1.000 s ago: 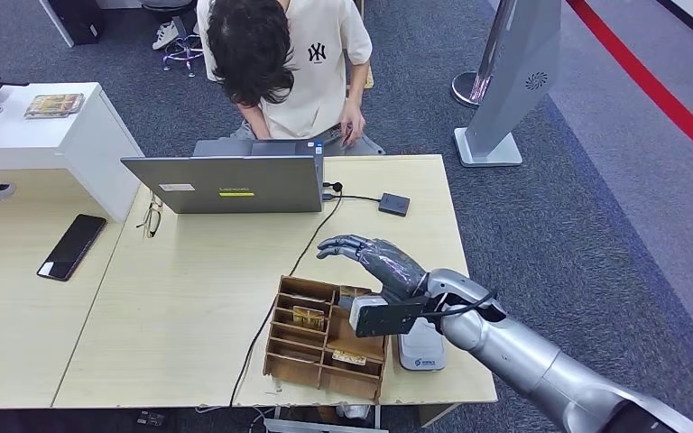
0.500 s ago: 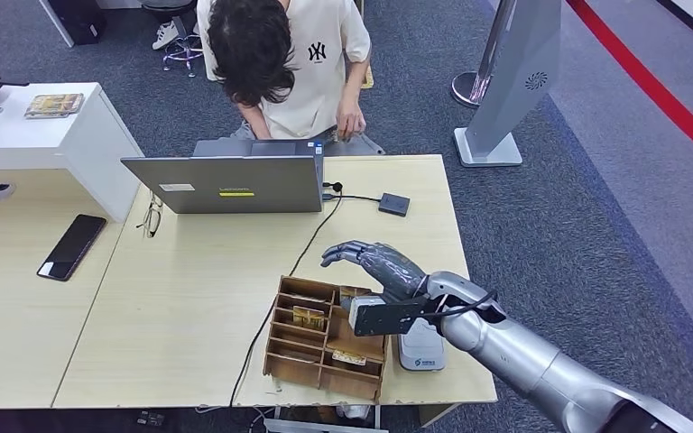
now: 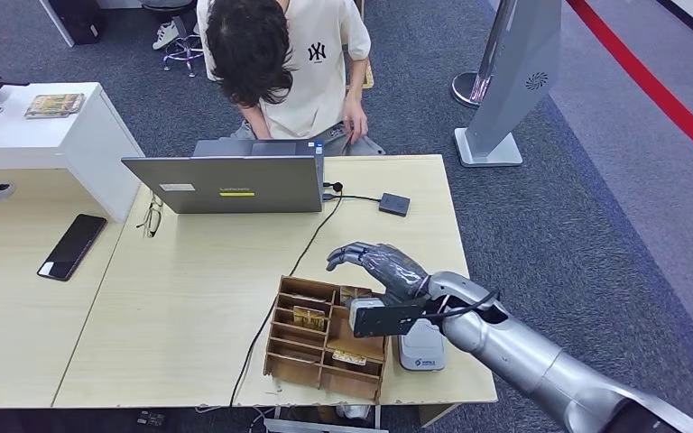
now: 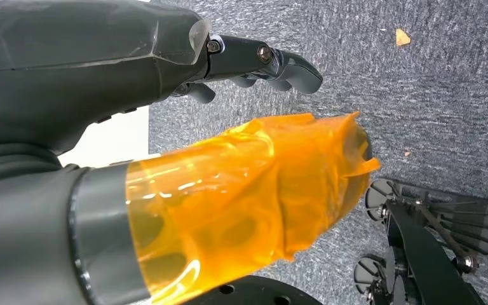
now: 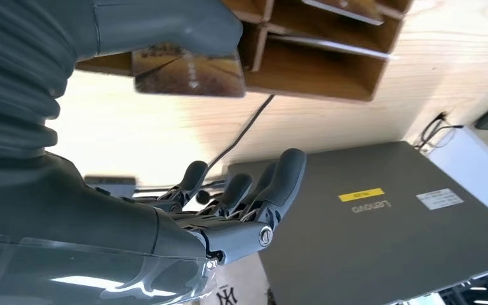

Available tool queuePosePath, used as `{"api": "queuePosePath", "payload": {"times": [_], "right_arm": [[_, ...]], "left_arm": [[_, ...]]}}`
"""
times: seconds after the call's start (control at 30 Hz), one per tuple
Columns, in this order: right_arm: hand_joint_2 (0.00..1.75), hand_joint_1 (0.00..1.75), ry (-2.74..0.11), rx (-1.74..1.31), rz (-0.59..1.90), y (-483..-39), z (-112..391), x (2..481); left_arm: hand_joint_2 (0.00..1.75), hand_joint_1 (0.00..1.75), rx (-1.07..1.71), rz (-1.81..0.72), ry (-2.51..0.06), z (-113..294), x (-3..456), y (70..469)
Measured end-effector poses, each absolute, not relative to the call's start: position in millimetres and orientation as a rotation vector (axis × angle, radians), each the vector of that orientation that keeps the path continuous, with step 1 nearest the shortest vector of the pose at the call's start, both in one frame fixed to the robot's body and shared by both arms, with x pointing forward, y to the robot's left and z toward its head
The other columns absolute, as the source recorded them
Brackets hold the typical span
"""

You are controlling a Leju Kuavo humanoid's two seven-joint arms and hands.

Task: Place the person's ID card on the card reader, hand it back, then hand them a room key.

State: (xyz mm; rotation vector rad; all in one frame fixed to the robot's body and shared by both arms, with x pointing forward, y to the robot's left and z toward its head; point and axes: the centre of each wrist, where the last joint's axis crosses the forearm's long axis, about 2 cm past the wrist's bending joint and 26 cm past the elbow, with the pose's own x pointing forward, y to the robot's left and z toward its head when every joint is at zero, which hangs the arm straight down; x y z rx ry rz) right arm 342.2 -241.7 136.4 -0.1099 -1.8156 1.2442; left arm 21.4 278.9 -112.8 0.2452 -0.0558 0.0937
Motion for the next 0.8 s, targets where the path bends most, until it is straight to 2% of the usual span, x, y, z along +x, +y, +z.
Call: {"api": "queuePosePath", "payload": {"times": [0.33, 0.47, 0.7, 0.8], "right_arm": [[1.75, 0.64, -1.756, -0.198, 1.275, -265, 136, 344], [1.75, 0.76, -1.738, -0.228, 1.285, -273, 137, 346], [1.75, 0.81, -1.711, -0.28, 1.3, -287, 141, 350], [1.75, 0.92, -1.695, -0.292, 1.299, -293, 142, 350]], "left_arm": [[0.0, 0.0, 0.246, 0.098, -0.053, -113, 21, 280], [0.0, 0.0, 0.247, 0.099, -0.053, -113, 21, 281], [0.0, 0.0, 0.25, 0.102, -0.052, -113, 21, 281], [0.0, 0.0, 0.251, 0.102, -0.051, -113, 21, 281]]}}
